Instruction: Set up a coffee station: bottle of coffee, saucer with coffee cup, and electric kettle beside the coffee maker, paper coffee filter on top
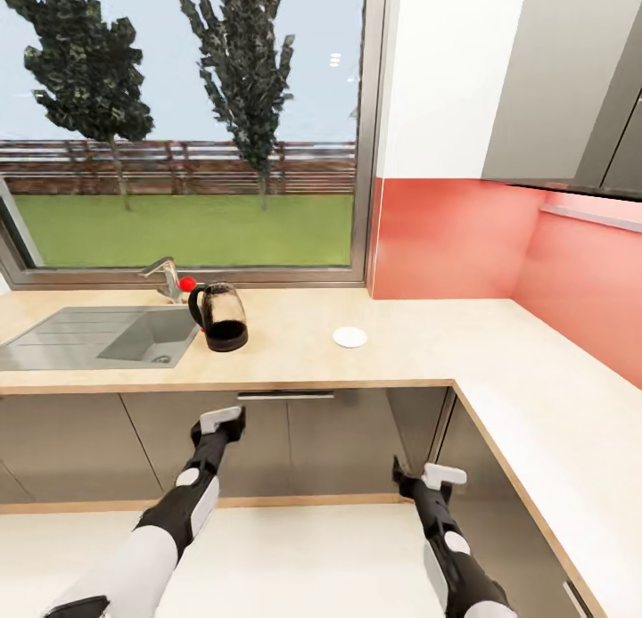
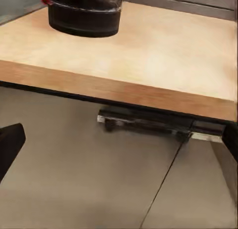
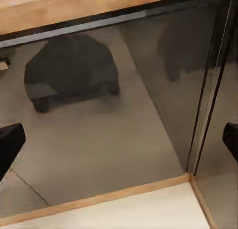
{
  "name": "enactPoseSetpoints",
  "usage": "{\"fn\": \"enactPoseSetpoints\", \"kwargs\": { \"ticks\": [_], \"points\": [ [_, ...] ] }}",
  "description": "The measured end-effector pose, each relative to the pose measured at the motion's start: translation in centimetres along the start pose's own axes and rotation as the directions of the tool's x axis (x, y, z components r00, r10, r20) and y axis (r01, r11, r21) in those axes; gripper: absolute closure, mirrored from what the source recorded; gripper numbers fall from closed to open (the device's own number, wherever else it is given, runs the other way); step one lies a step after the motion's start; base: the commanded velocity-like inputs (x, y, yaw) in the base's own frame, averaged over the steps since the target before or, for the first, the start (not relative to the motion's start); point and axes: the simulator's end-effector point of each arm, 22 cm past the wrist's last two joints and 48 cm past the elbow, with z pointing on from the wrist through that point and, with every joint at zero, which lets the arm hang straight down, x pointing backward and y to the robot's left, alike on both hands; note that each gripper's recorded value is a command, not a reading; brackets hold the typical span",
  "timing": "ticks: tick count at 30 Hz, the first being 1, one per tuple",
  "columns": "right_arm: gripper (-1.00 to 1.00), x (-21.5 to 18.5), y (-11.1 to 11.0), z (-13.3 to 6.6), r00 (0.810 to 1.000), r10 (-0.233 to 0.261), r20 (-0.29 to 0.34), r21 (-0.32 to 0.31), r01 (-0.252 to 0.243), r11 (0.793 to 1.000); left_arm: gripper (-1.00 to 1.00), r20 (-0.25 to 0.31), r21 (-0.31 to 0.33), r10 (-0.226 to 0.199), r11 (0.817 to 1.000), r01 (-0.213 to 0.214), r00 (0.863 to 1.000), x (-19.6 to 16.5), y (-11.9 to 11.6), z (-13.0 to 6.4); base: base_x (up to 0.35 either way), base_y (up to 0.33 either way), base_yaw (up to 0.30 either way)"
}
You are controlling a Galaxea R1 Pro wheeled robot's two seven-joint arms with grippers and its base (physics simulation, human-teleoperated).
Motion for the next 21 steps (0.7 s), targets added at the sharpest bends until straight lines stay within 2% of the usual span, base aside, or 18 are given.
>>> {"fn": "enactPoseSetpoints", "kwargs": {
  "ticks": [2,3,7,10,13,15,18,21],
  "points": [
    [-1.0,-4.7,-0.2,1.6,0.996,0.027,0.085,0.014,-0.028,1.0,-1.0,0.034,0.021,-0.012,1.0,0.012,0.999,-2.8,-1.5,1.3,0.0,0.0,0.0],
    [-1.0,-8.0,-0.7,2.3,0.989,0.028,0.147,0.023,-0.032,0.999,-1.0,0.059,0.031,-0.019,0.999,0.017,0.998,-4.7,-2.3,2.0,0.0,0.0,0.0],
    [-1.0,-16.6,-1.4,3.3,0.954,0.018,0.298,0.042,-0.032,0.999,-1.0,0.129,0.073,-0.03,0.997,0.021,0.991,-10.2,-4.3,3.9,0.0,0.0,0.0],
    [-1.0,-21.1,-0.9,4.3,0.939,0.027,0.343,0.035,-0.042,0.999,-1.0,0.16,0.121,-0.038,0.993,0.018,0.986,-13.5,-6.1,4.8,0.0,0.0,0.0],
    [-1.0,-23.8,-0.1,5.7,0.95,0.051,0.309,0.019,-0.059,0.998,-1.0,0.12,0.154,-0.044,0.988,0.025,0.992,-15.1,-7.9,5.7,0.0,0.0,0.0],
    [-1.0,-25.3,0.5,6.7,0.965,0.072,0.254,0.009,-0.076,0.997,-1.0,0.066,0.173,-0.044,0.984,0.032,0.997,-16.6,-9.1,6.5,0.0,0.0,0.0],
    [-1.0,-25.9,1.1,7.7,0.984,0.097,0.149,0.0,-0.098,0.995,-1.0,-0.013,0.189,-0.041,0.981,0.042,0.999,-19.4,-10.3,7.7,0.0,0.0,0.0],
    [-1.0,-27.8,1.7,8.0,0.992,0.122,0.031,-0.009,-0.122,0.993,-1.0,-0.135,0.208,-0.044,0.976,0.071,0.99,-22.3,-11.5,8.2,0.0,0.0,0.0]
  ]
}}
